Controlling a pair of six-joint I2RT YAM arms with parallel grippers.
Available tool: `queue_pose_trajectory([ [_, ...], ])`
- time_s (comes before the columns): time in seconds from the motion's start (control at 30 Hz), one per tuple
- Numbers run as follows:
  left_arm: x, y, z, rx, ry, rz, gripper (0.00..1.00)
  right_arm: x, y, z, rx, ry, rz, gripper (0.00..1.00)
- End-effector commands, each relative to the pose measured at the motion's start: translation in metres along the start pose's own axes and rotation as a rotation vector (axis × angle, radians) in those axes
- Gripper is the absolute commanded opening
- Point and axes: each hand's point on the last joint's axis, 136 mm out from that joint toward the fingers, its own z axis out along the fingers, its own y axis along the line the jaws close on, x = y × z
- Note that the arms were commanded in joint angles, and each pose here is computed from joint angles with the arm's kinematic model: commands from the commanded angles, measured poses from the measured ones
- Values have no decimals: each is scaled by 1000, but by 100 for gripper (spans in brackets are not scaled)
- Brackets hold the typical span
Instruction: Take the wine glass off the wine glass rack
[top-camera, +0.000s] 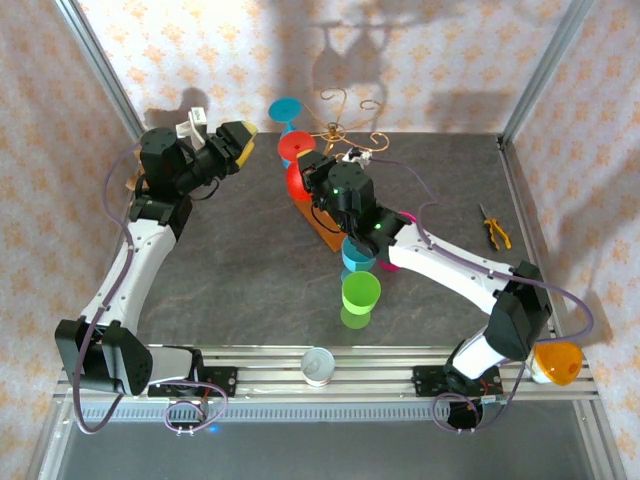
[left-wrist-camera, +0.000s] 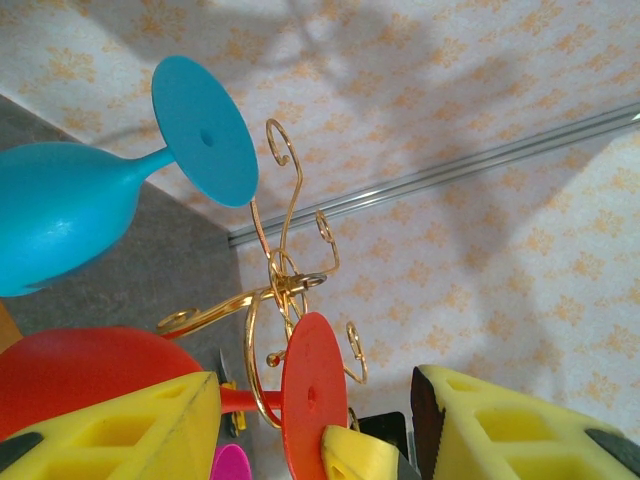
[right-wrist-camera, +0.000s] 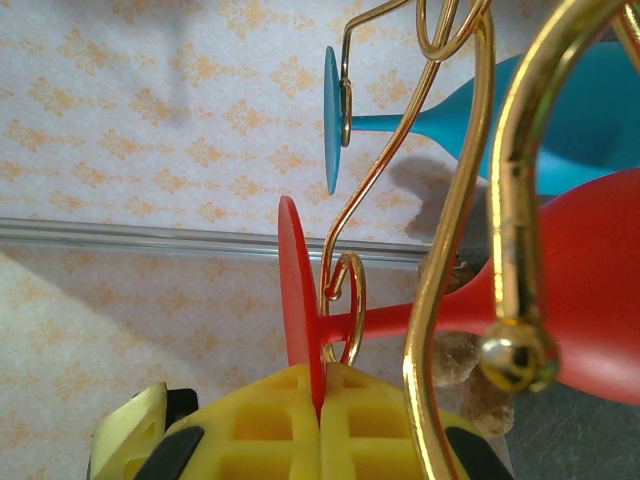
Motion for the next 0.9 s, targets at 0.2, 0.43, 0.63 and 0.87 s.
queue_pose_trajectory([
  [0.2,-2,-5,-4,33,-3,23,52,-7,37,-8,-93,11,2,0],
  [0.43,-1,-6,-4,37,0,21,52,-11,46,-13,-112,2,-38,0],
  [0.63,-1,-5,-3,35,3,18,52,-14,51,-17,-120,-9,-54,0],
  [0.87,-2,-5,-2,35,2,19,52,-14,54,-19,-124,-6,-57,0],
])
